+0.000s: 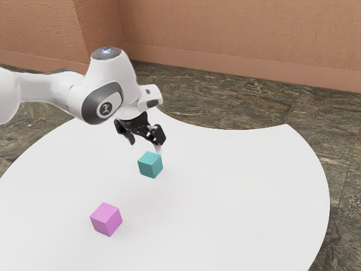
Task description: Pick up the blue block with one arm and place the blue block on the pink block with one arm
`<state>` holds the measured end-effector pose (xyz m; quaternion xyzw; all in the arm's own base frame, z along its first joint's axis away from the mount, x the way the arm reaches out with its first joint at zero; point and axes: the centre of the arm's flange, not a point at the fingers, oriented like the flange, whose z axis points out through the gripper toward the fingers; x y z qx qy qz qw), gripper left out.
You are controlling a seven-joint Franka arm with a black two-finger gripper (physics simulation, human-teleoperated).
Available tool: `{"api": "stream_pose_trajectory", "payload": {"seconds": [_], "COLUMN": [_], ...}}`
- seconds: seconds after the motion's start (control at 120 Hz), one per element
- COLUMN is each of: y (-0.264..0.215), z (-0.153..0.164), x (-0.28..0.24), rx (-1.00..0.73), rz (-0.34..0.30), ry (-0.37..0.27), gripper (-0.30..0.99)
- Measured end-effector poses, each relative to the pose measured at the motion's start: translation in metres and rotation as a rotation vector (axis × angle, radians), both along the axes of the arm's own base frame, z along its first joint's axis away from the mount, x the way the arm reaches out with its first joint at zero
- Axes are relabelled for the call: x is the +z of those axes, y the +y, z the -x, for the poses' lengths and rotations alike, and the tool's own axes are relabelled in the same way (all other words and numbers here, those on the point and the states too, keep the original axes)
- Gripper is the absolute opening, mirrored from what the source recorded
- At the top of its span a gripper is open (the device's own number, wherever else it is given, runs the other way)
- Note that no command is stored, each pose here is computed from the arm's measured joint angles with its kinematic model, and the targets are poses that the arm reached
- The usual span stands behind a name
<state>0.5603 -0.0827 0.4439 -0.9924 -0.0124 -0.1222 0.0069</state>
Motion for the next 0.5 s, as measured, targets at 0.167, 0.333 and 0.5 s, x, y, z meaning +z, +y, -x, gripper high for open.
{"api": "stream_pose_trajectory", "payload": {"seconds": [0.167, 0.333, 0.5], "y": [-0.031, 0.016, 0.014], "z": [-0.013, -0.027, -0.017], "x": [-0.007, -0.014, -0.012], "rx": [0.014, 0.121, 0.158], "rz": [0.050, 0.052, 0.031], "ry": [-0.030, -0.045, -0.057], "gripper": [0.69, 0.69, 0.69]}}
